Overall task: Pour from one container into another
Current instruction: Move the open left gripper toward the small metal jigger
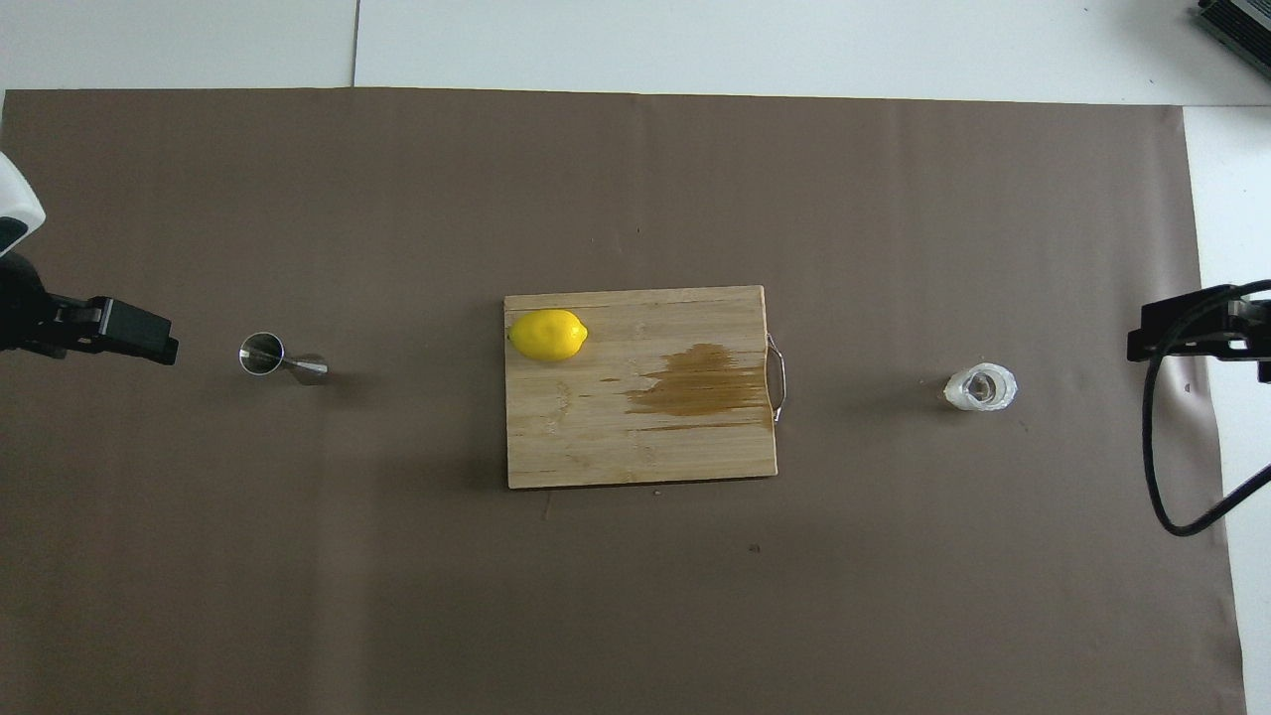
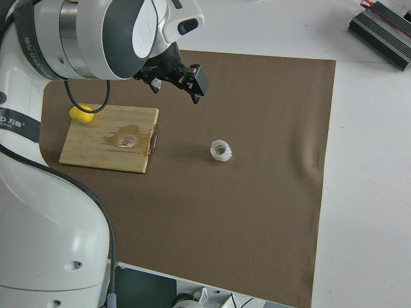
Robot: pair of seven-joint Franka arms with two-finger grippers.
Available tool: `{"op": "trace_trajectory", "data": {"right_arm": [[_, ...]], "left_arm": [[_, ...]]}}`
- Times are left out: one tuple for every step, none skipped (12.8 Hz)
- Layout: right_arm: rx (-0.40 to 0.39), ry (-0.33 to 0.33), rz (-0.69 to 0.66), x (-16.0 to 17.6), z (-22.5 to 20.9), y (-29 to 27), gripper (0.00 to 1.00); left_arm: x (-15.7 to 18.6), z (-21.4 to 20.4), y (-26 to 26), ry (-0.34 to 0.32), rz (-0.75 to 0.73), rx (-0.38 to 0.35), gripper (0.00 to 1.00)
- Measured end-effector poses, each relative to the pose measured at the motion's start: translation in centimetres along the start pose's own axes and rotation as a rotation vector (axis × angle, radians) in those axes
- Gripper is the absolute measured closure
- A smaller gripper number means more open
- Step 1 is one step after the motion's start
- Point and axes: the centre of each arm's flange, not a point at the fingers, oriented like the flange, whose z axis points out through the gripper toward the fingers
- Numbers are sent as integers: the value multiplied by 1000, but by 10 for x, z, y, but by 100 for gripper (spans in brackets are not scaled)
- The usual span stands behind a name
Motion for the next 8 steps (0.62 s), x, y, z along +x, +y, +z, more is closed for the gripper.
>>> {"op": "trace_trajectory", "data": {"right_arm": [[0,0,0,0,0,0,0],[0,1,0,0,0,0,0],[0,1,0,-1,-1,0,0],[0,2,0,-1,-1,0,0],[0,2,0,-1,-1,0,0],[0,2,0,-1,-1,0,0],[0,2,0,-1,-1,0,0],[0,2,0,-1,-1,0,0]], "left_arm": [[12,14,-2,-18,-40,-5,0],[24,27,-4,-34,-88,-10,0],[35,39,-6,-44,-161,-23,0],[44,49,-9,-42,-277,-50,0],[50,57,-15,-38,-392,-79,0],[52,66,-20,-43,-498,-117,0],[52,76,-24,-55,-607,-165,0],[51,88,-28,-80,-732,-222,0]]}}
